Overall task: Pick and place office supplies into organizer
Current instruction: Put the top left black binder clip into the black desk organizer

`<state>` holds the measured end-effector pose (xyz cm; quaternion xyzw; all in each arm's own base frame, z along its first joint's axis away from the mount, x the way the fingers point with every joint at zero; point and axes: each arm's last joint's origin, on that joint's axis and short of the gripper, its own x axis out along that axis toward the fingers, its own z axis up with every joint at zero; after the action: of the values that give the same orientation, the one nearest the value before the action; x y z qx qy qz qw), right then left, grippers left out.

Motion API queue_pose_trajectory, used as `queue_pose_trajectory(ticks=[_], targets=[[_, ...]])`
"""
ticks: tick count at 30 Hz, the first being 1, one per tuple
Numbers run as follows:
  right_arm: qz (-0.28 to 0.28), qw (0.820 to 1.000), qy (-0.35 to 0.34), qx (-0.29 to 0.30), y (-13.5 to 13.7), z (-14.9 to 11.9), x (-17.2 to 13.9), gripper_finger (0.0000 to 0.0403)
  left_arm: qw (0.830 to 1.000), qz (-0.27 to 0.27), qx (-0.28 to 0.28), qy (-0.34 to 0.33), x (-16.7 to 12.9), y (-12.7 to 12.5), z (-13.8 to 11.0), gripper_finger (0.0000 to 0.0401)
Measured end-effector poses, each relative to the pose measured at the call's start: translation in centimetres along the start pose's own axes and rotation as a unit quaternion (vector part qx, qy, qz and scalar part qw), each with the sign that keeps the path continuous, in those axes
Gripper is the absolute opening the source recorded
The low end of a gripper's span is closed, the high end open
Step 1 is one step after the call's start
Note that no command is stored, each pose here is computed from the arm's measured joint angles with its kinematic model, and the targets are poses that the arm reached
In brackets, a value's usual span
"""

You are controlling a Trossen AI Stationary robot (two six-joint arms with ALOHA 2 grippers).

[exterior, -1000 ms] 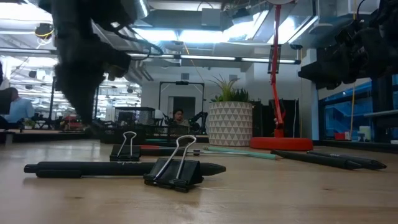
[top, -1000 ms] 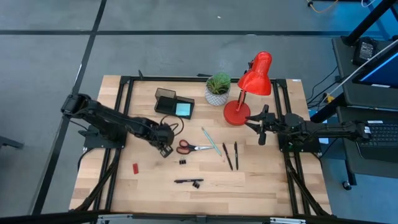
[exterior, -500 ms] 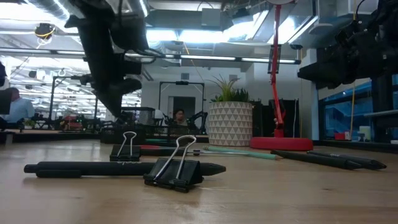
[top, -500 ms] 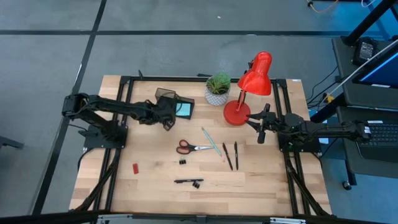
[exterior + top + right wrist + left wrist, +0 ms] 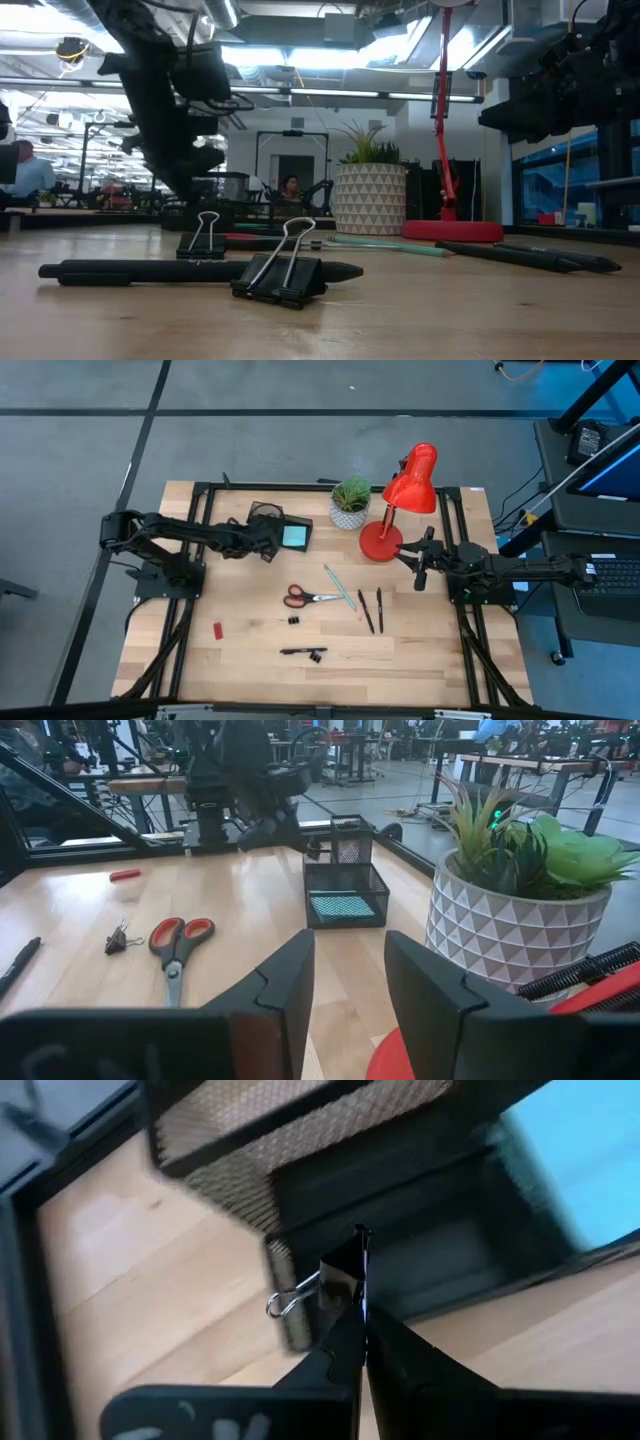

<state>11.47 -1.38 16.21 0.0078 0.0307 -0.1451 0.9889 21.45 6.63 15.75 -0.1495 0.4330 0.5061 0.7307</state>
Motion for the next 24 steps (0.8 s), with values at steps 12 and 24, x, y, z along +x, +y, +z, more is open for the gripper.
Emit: queue_pose_trajectory(ticks=[12, 24], targets=[[0.0, 1.0, 0.003, -0.001, 0.0, -0.1, 0.0, 0.0127, 1.0, 0.015, -0.018, -0.013, 0.7, 0.5, 0.5, 0.0003], [0.0, 1.0, 0.004, -0.001, 0.0, -0.1, 0.0, 0.0127, 0.997, 0.025, -0.066, -0.027, 2.2, 1.2, -2.1, 0.0003]])
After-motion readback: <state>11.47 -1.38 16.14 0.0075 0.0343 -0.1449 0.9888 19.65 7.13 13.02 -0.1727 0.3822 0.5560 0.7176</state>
